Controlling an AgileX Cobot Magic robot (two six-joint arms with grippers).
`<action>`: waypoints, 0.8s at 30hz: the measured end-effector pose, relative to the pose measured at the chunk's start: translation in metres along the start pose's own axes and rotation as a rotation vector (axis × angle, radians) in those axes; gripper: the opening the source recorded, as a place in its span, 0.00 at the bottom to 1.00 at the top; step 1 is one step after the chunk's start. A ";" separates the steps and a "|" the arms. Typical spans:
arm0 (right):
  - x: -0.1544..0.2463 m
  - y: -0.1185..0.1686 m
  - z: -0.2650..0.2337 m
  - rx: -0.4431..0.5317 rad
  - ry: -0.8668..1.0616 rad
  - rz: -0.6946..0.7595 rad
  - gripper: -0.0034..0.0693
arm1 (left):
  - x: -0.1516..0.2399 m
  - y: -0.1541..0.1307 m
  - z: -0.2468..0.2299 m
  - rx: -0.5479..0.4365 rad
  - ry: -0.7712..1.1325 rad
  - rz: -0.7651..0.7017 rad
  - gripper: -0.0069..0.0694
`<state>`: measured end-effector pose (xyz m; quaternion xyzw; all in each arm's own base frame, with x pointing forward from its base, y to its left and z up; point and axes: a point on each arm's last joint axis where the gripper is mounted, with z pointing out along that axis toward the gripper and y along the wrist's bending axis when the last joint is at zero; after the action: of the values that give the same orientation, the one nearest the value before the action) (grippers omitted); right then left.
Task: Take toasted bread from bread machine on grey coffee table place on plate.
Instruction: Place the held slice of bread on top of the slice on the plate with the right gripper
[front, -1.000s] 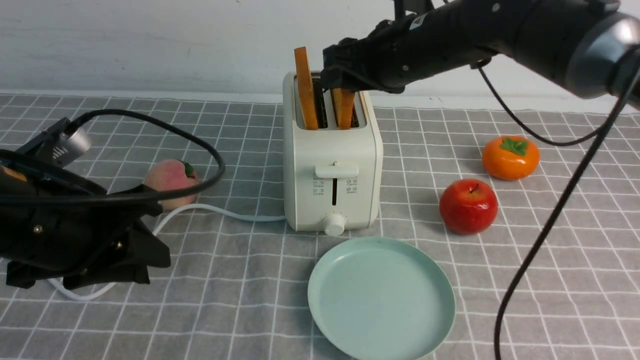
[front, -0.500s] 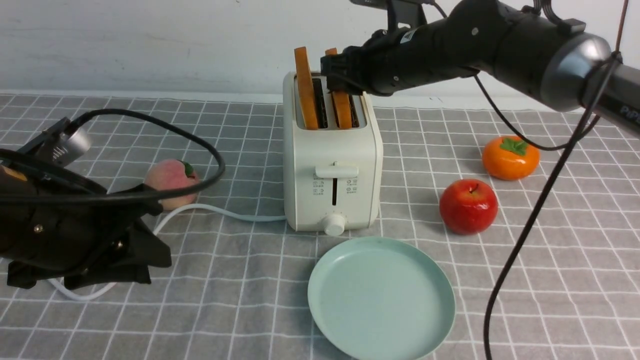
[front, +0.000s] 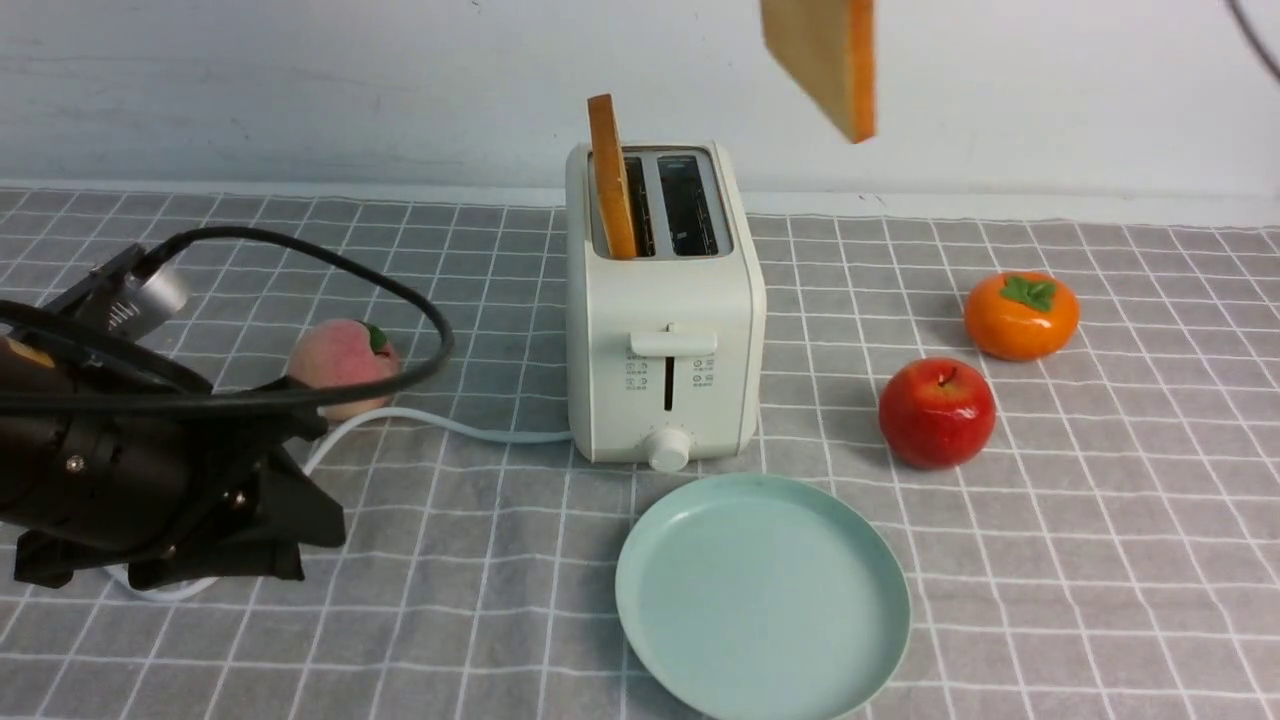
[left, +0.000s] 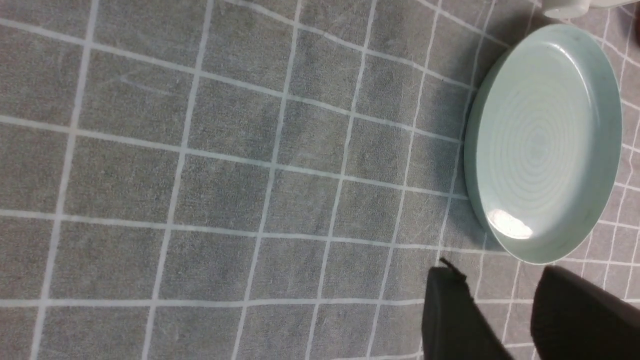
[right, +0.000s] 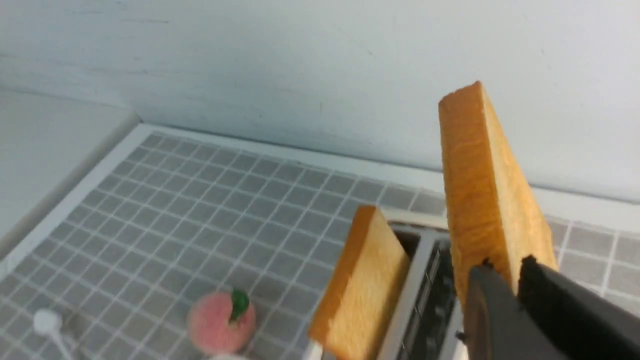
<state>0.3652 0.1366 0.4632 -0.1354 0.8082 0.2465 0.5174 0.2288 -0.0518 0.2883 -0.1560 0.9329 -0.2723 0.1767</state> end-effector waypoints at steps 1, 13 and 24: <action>0.003 0.001 -0.014 -0.006 0.077 -0.007 0.15 | 0.000 -0.001 0.000 0.009 0.002 -0.007 0.40; 0.166 0.010 0.045 -0.210 0.681 0.338 0.17 | 0.001 -0.005 0.000 0.054 0.018 -0.043 0.40; 0.138 0.015 0.034 -0.285 0.492 0.206 0.20 | 0.002 -0.005 -0.001 0.054 0.028 -0.043 0.40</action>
<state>0.3250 0.1727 0.3313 -0.1796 0.8761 0.3683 0.2542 0.2277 -0.0566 0.2913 -0.1671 0.9240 -0.3033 0.1621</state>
